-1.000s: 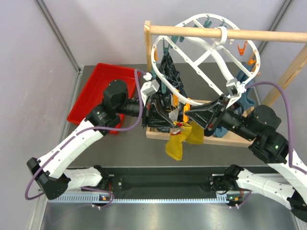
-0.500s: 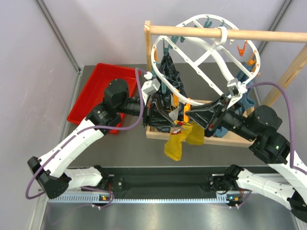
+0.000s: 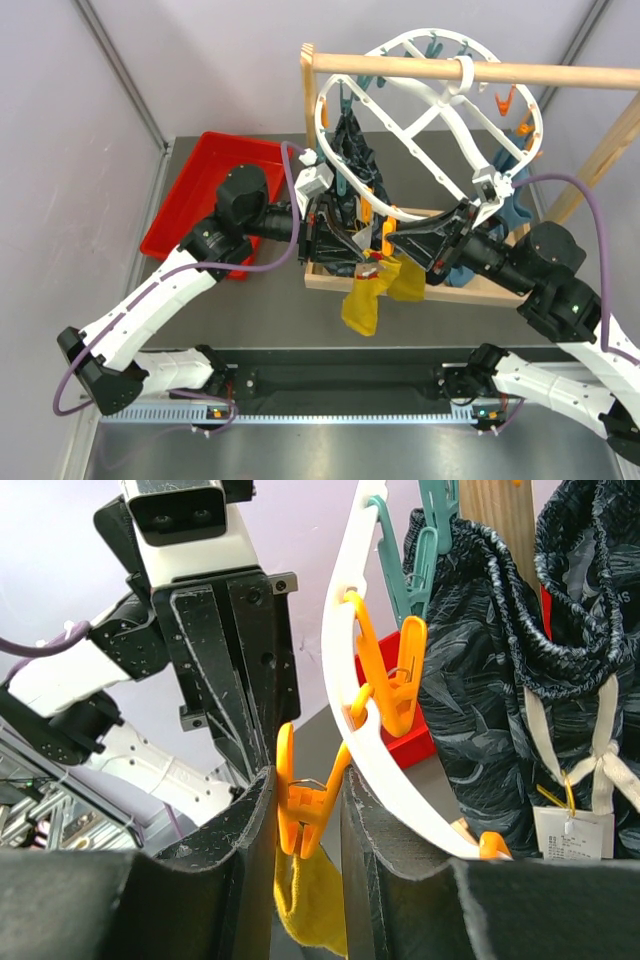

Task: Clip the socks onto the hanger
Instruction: Clamp the sock onto the hanger.

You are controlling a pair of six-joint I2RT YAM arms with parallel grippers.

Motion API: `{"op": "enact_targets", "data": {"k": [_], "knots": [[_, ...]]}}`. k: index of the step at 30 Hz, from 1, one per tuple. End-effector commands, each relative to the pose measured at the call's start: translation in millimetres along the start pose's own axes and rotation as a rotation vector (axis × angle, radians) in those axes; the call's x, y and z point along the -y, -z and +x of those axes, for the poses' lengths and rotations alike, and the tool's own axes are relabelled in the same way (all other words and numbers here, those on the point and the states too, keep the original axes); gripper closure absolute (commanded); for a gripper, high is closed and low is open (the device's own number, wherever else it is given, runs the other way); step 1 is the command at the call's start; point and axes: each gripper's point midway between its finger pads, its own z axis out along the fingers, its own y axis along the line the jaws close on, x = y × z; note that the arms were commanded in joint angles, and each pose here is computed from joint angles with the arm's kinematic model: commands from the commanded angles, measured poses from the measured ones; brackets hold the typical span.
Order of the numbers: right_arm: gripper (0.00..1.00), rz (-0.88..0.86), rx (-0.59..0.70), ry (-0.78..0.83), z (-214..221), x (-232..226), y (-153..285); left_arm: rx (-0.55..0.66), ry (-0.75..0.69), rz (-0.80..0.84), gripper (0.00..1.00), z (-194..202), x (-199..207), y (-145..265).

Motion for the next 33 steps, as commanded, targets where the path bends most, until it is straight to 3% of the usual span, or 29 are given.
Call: {"op": "enact_targets", "data": {"k": [1,33], "knots": [[1.00,-0.136,-0.068,-0.036,13.9,-24.7,1.7,0.047,-0.100,0.014,1.00,-21.2,17.7,5.4],[1.00,-0.106,-0.060,-0.027,15.4,-18.9,7.7,0.111,-0.128,-0.017,1.00,-36.5,17.7,6.4]]}}
